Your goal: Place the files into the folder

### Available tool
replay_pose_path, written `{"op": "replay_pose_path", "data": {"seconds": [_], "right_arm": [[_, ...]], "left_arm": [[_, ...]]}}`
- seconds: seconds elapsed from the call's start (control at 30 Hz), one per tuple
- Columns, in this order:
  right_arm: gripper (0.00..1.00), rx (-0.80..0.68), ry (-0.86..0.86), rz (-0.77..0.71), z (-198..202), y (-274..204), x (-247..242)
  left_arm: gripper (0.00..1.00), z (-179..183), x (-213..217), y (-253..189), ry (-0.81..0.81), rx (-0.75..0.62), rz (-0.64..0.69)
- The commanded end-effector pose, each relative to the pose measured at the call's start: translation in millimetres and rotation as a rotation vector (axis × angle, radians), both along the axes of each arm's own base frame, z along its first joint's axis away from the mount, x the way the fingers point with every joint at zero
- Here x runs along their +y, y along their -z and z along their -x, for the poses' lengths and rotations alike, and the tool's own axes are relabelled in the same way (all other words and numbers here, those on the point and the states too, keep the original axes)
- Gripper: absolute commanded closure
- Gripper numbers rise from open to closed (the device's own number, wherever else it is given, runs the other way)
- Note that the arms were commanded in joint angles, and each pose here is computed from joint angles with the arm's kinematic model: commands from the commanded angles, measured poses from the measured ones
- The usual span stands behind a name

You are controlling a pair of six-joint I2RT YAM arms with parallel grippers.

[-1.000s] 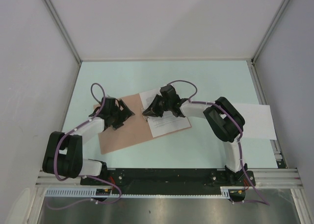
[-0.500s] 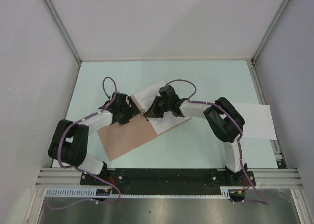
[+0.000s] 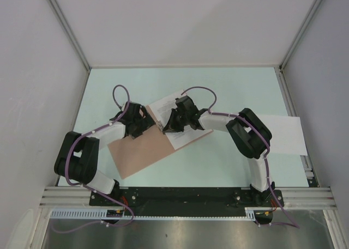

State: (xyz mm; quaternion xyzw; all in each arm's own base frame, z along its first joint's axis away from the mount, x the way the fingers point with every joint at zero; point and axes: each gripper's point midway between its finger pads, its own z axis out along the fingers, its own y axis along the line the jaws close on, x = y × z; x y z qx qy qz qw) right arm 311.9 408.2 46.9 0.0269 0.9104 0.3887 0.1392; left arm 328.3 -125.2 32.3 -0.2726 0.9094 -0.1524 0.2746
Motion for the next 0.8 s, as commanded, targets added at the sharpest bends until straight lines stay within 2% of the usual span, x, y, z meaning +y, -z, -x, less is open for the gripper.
{"op": "replay_pose_path", "data": {"seconds": [0.0, 0.37, 0.77], "right_arm": [[1.0, 0.011, 0.033, 0.29, 1.6, 65.4, -53.3], [1.0, -0.04, 0.047, 0.438, -3.8, 96.6, -75.6], [1.0, -0.027, 0.063, 0.522, 3.8, 129.0, -82.4]], "left_arm": [[0.08, 19.8, 23.6, 24.4, -0.043, 0.091, -0.09], [0.08, 27.5, 26.3, 31.3, -0.04, 0.096, -0.095], [0.08, 30.2, 26.3, 31.1, -0.035, 0.09, -0.091]]}}
